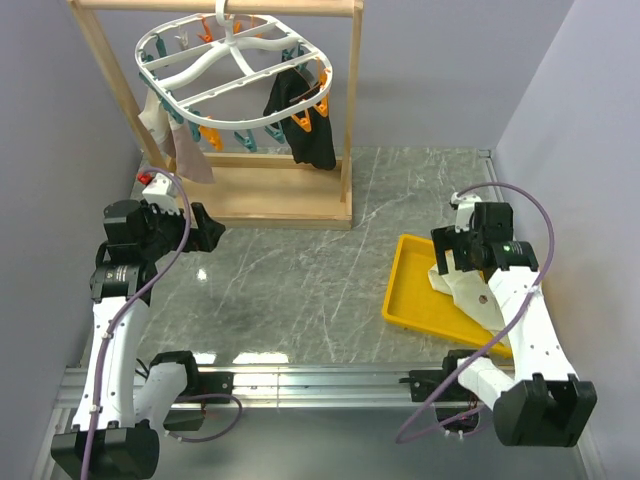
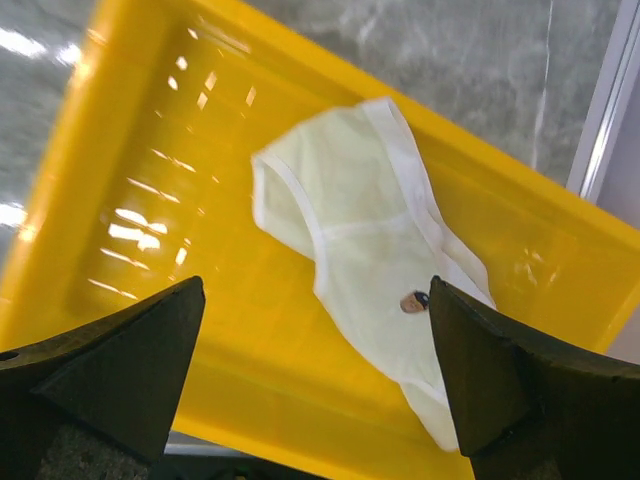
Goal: Clip the underwear to the hanger
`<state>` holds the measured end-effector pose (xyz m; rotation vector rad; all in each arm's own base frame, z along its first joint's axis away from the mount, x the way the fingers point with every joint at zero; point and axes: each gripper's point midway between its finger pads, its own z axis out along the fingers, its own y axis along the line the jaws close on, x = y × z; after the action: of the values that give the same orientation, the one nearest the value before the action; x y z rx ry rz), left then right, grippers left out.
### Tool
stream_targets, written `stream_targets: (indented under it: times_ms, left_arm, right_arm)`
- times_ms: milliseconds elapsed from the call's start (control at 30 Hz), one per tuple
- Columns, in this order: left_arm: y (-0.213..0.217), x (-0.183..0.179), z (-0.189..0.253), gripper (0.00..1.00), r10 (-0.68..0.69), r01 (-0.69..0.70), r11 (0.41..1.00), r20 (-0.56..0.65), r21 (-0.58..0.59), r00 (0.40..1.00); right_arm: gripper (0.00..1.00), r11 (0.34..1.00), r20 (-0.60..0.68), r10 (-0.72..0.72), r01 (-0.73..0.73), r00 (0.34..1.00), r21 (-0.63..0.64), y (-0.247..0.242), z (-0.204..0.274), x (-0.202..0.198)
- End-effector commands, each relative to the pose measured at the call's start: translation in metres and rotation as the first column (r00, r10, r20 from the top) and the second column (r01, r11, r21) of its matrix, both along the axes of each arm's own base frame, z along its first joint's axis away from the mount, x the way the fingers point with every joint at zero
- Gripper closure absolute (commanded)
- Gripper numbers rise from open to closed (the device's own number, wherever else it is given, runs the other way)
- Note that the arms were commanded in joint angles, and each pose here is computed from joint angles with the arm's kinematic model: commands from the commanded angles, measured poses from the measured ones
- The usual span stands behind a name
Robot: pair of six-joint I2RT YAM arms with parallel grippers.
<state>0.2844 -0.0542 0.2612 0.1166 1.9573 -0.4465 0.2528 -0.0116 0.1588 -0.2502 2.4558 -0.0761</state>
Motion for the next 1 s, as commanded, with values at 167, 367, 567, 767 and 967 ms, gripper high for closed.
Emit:
stream_targets:
  times_ms: [167, 367, 567, 767, 967]
  left_arm:
    - [-0.019, -0.013, 0.012, 0.01, -0.141, 0.141, 0.990, 0.062, -0.001, 0.988]
    - [-0.021, -0.020, 0.012, 0.01, -0.160, 0.159, 0.987, 0.084, 0.022, 0.984]
    - [-0.021, -0.022, 0.013, 0.01, -0.166, 0.164, 0.986, 0.097, 0.035, 0.981]
    - [-0.022, -0.023, 0.014, 0.01, -0.176, 0.172, 0.984, 0.111, 0.042, 0.978]
    - [-0.023, -0.025, 0.014, 0.01, -0.182, 0.179, 0.983, 0.111, 0.042, 0.977]
  right_arm:
    - [0.00, 0.997, -0.202, -0.015, 0.000, 0.979, -0.075, -0.032, -0.050, -0.013]
    - [0.04, 0.998, -0.274, -0.048, 0.032, 0.961, -0.063, -0.047, -0.081, 0.004]
    - [0.12, 0.998, -0.300, -0.052, 0.041, 0.953, -0.042, -0.048, -0.099, 0.022]
    - [0.34, 0.997, -0.354, -0.071, 0.056, 0.933, -0.052, -0.052, -0.124, 0.028]
    - [0.95, 0.999, -0.278, -0.040, 0.043, 0.960, 0.006, -0.041, -0.092, 0.041]
